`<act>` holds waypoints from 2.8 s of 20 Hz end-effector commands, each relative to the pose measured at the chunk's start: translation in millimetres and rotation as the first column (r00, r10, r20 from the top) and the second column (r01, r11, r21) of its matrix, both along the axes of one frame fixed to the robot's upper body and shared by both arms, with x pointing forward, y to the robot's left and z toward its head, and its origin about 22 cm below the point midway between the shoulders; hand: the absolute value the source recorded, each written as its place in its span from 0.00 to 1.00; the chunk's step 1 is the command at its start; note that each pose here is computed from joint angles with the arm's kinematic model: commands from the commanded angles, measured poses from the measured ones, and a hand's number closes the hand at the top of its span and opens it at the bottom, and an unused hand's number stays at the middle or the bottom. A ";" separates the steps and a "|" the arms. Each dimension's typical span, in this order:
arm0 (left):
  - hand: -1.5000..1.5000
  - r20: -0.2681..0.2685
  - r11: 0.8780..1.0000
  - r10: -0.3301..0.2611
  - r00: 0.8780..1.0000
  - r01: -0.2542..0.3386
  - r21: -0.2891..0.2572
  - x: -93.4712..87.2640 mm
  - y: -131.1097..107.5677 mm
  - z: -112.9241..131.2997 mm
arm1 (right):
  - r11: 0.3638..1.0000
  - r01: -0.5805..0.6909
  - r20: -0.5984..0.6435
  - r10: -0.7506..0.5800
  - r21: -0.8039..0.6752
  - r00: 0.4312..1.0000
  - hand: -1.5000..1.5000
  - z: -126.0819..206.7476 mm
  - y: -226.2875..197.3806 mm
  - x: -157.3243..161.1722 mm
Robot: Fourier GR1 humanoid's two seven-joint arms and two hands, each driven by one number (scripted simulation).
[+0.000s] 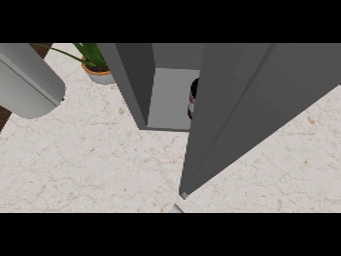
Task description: Pick up the wine, place it into the cabinet and close the cabinet
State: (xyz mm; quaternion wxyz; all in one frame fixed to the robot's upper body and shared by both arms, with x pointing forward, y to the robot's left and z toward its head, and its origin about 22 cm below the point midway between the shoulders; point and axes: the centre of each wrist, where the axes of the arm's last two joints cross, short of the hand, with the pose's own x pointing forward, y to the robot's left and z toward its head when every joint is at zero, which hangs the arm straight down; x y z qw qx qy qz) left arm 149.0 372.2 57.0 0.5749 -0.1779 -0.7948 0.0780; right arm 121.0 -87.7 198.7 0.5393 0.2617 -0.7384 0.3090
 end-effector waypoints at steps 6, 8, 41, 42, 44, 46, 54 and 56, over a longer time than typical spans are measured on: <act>0.00 0.024 1.000 -0.016 1.000 0.016 0.009 -8.4 38.1 6.4 | 0.989 0.089 0.038 -0.094 0.119 0.995 1.00 8.8 59.7 32.0; 0.00 0.018 1.000 -0.015 1.000 0.015 -0.004 -7.7 45.2 6.5 | 0.988 0.105 0.042 -0.111 0.116 0.993 1.00 22.6 63.6 43.1; 0.00 0.009 1.000 -0.011 1.000 0.011 0.011 -19.9 89.9 13.7 | 0.860 -0.462 -0.395 0.356 -0.215 0.847 1.00 15.0 114.4 253.4; 0.00 0.005 1.000 0.007 1.000 -0.008 0.028 -17.1 96.0 24.8 | 0.849 -0.493 -0.406 0.390 -0.189 0.827 1.00 6.5 105.0 259.7; 0.00 0.033 0.999 0.013 0.999 -0.015 0.044 -18.6 102.9 22.5 | 0.843 -0.517 -0.405 0.424 -0.150 0.810 1.00 6.2 104.0 263.5; 0.00 0.028 1.000 0.007 1.000 -0.008 0.029 -16.6 94.8 17.5 | 0.846 -0.525 -0.404 0.448 -0.099 0.798 1.00 17.4 104.6 268.5; 0.00 0.011 0.999 -0.002 1.000 0.002 0.049 -21.3 108.4 26.3 | 0.901 -0.430 -0.432 0.367 -0.056 0.824 1.00 -11.1 62.7 302.3; 0.00 0.012 0.999 0.011 1.000 -0.012 0.039 -19.3 108.9 20.1 | 0.915 -0.401 -0.411 0.348 -0.049 0.843 1.00 -4.5 68.8 303.9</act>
